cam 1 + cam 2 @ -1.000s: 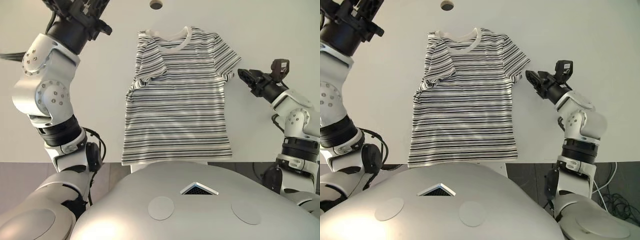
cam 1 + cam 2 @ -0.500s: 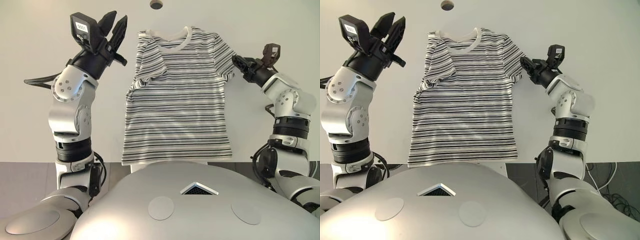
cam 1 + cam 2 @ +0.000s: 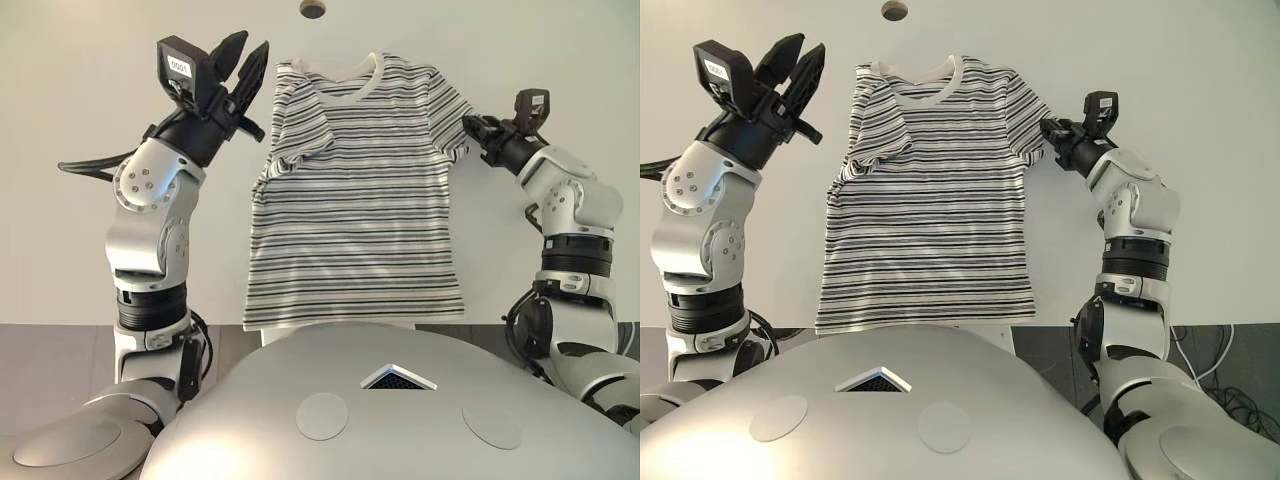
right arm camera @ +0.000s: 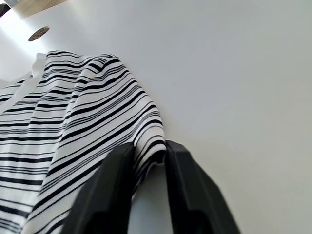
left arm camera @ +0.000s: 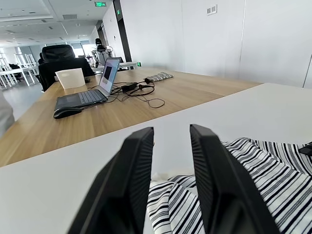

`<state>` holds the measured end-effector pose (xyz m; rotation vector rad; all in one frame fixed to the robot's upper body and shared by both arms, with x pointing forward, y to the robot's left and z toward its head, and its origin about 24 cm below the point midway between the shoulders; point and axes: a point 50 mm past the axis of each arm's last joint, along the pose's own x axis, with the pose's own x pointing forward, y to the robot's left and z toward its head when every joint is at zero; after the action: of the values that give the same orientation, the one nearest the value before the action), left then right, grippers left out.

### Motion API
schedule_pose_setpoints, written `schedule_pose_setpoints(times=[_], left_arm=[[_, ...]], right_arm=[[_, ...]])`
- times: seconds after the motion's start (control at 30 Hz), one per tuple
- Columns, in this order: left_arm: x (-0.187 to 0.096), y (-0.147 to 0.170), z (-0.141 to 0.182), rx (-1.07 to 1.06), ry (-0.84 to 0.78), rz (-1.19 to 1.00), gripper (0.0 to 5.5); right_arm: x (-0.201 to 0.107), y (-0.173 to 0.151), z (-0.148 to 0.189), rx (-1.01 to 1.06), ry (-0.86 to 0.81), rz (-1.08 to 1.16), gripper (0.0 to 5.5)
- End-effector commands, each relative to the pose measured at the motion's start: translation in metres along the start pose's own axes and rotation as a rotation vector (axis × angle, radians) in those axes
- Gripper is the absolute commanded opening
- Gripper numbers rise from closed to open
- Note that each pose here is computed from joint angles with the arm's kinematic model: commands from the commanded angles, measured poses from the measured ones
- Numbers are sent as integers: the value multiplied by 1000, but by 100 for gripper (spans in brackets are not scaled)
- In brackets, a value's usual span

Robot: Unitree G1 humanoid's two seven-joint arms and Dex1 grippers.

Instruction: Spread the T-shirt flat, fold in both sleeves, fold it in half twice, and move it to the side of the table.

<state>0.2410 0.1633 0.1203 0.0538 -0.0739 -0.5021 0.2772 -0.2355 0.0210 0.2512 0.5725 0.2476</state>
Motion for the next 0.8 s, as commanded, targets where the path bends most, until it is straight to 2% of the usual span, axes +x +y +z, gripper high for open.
schedule_pose_setpoints(times=[0.03, 0.1, 0.13, 0.27, 0.53, 0.8], left_arm=[[0, -2, 2, 6, -12, -10, 139], [1, -2, 2, 6, -11, -11, 139], [1, -2, 1, 6, -11, -10, 139], [1, -3, 1, 4, -11, -9, 139], [2, -3, -5, 9, 15, -9, 139], [1, -3, -7, 44, 25, -15, 139]], right_arm=[[-1, 0, 1, -14, 7, -8, 47], [-1, 0, 2, -14, -6, -16, 4], [-1, 0, 2, -13, -13, -18, 2], [-1, 1, 4, -32, -25, -21, 2], [-12, 41, 8, -352, -56, 53, 2], [-5, 73, 16, -411, -121, 65, 2]])
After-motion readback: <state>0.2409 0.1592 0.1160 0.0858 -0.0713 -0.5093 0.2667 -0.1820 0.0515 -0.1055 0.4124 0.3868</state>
